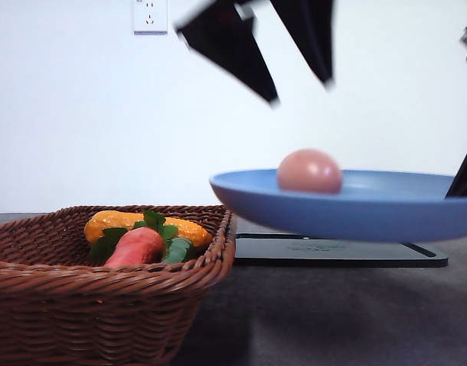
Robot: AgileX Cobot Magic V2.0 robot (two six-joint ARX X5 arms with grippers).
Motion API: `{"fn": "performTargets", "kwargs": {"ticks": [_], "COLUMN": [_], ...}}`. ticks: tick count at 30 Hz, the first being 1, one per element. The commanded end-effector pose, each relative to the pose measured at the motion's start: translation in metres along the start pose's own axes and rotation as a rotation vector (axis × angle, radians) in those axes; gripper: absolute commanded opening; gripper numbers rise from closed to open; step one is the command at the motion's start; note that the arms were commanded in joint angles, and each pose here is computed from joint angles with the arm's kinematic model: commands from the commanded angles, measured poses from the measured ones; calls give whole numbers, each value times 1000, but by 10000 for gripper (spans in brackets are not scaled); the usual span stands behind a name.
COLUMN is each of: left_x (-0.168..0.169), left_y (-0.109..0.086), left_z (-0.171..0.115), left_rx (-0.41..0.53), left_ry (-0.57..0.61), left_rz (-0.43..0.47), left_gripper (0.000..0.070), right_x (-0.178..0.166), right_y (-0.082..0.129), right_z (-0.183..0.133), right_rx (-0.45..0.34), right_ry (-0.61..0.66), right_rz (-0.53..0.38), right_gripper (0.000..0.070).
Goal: Transfer egg from basket to plate and serve
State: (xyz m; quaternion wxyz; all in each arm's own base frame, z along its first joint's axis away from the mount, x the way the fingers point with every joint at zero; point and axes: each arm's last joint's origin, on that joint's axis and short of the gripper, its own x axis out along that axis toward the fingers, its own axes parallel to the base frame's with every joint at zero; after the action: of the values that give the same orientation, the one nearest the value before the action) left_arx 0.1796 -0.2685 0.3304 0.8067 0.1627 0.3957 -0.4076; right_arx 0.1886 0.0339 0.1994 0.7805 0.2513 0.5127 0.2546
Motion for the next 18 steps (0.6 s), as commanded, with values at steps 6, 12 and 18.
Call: {"fn": "performTargets", "kwargs": {"ticks": [6,12,18], "left_x": [-66,-126,-173], "left_y": [13,22,25], "left_z": [-4,-21,-42], "left_rx": [-23,-53,-74], "left_ry": [-121,-241,-358], "left_rz": [36,70,120], "left_gripper": [376,376,376], "right_x": [13,21,41], "right_y": [-10,-22,-35], "right_z": [38,89,138], "right_rx": [24,31,48], "right_ry": [-3,-46,-43], "right_rz": [-7,-18,-29], "right_gripper": [0,0,0]}}
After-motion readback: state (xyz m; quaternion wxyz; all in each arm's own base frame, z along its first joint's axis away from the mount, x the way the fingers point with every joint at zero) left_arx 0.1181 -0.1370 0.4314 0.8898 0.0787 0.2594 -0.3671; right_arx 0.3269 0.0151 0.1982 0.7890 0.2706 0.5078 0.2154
